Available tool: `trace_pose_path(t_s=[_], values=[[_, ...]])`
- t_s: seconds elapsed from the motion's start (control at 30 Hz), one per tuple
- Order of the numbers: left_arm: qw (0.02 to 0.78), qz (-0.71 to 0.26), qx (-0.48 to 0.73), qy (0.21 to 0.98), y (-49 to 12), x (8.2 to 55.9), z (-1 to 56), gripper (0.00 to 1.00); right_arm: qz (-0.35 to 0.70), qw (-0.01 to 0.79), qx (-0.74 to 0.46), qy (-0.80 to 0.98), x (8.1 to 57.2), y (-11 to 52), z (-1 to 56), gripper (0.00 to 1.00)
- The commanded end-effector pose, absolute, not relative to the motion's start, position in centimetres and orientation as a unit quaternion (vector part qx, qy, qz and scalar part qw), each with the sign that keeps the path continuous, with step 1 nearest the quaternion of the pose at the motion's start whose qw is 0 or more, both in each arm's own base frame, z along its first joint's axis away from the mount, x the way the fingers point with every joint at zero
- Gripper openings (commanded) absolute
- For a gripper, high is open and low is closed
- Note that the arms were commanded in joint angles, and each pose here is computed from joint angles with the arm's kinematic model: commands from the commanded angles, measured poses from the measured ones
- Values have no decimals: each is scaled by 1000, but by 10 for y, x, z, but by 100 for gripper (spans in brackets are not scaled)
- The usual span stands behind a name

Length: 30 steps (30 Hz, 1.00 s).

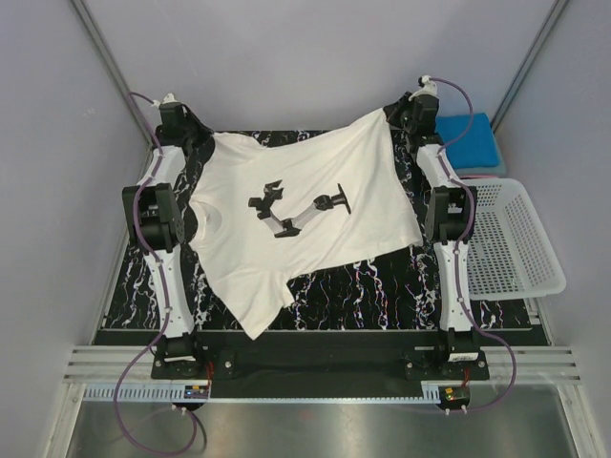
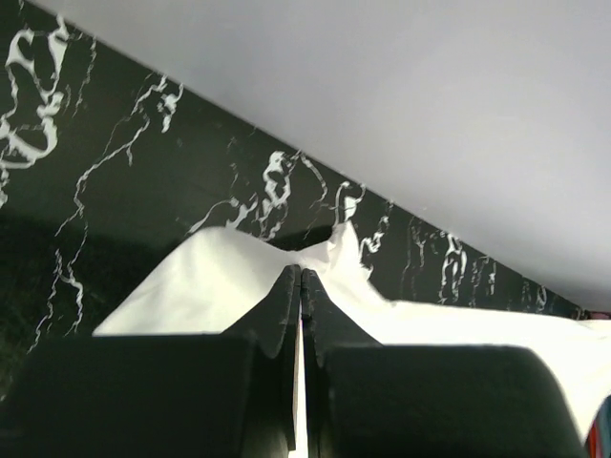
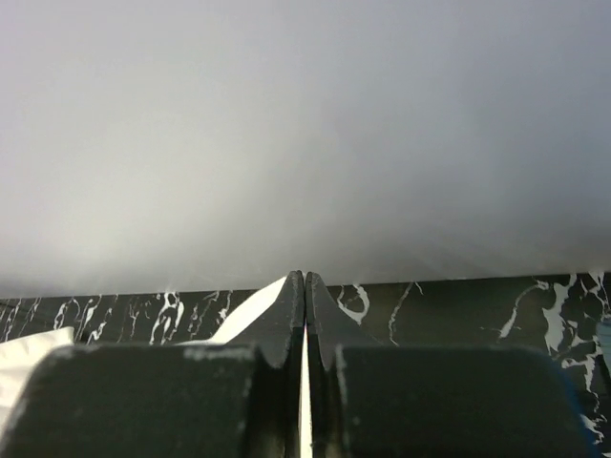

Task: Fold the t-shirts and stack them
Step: Flatten the tshirt out

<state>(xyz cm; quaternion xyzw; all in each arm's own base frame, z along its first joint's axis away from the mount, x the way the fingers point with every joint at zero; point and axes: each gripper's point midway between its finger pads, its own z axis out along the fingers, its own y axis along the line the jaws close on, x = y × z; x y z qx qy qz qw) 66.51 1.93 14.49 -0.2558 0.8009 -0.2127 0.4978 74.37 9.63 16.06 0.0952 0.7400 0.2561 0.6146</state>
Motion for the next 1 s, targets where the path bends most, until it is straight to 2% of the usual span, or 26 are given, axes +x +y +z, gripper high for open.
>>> trace_pose_path(t_s=[0.0, 0.43, 0.57, 0.73, 0.83, 0.97], values=[[552, -212, -243, 769, 22, 669, 202, 0, 285, 645, 83, 704, 748, 97, 179, 0], [596, -220, -218, 741, 21, 668, 258, 0, 276, 624, 64, 729, 743, 96, 149, 0], [591, -224, -213, 745, 16, 653, 270, 0, 276, 619, 68, 732, 742, 86, 146, 0], [580, -190, -222, 761, 24, 627, 260, 0, 274, 619, 63, 734, 735, 79, 152, 0], [571, -120, -214, 783, 28, 615, 260, 0, 270, 611, 59, 742, 732, 78, 159, 0], [564, -83, -190, 799, 12, 602, 262, 0, 257, 608, 57, 749, 725, 56, 161, 0]])
